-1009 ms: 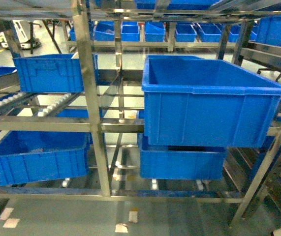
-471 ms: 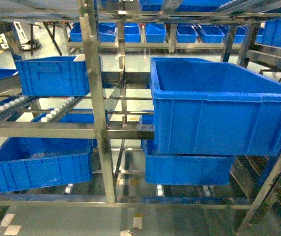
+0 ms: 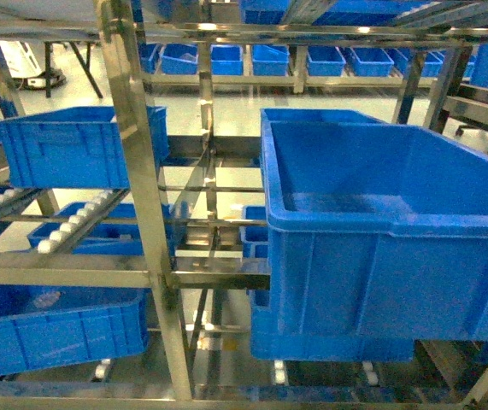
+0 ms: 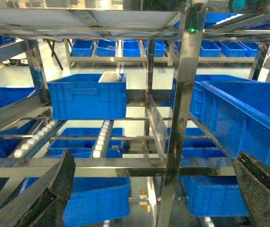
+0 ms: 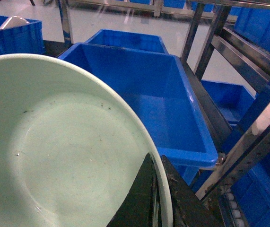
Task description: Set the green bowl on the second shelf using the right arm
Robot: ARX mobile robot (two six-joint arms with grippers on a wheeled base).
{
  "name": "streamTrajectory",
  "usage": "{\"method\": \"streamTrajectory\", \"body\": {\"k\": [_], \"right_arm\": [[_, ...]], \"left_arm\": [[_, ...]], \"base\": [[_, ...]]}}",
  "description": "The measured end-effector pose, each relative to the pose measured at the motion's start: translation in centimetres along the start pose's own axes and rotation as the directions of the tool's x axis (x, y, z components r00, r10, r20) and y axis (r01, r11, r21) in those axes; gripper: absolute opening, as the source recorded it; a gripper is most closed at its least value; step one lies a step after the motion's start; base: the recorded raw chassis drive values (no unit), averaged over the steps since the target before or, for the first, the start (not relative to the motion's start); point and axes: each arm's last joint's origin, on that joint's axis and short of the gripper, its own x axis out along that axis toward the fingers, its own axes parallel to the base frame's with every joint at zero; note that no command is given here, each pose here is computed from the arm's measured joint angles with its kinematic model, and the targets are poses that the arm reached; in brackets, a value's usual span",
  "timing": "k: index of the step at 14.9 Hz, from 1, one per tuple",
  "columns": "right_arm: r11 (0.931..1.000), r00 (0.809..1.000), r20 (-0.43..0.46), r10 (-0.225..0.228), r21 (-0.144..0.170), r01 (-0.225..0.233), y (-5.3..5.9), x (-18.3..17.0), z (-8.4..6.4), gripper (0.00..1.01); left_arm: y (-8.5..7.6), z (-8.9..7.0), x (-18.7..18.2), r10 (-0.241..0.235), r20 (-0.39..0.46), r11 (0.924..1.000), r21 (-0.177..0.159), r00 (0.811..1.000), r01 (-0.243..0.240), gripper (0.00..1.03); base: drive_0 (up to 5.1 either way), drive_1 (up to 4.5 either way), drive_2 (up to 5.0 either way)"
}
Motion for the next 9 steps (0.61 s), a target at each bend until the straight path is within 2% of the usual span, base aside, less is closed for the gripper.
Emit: {"method": "streamTrajectory", "body": {"k": [9], "right_arm": [[1.0000, 1.000, -0.001, -0.001, 0.000, 0.001, -0.01, 0.02, -0.02, 0.02]], "left_arm": [[0.00, -0.01, 0.00, -0.001, -0.002, 1.0000, 0.000, 1.000, 0.001, 0.98]], "base": [[-0.1, 4.15, -4.4]]}}
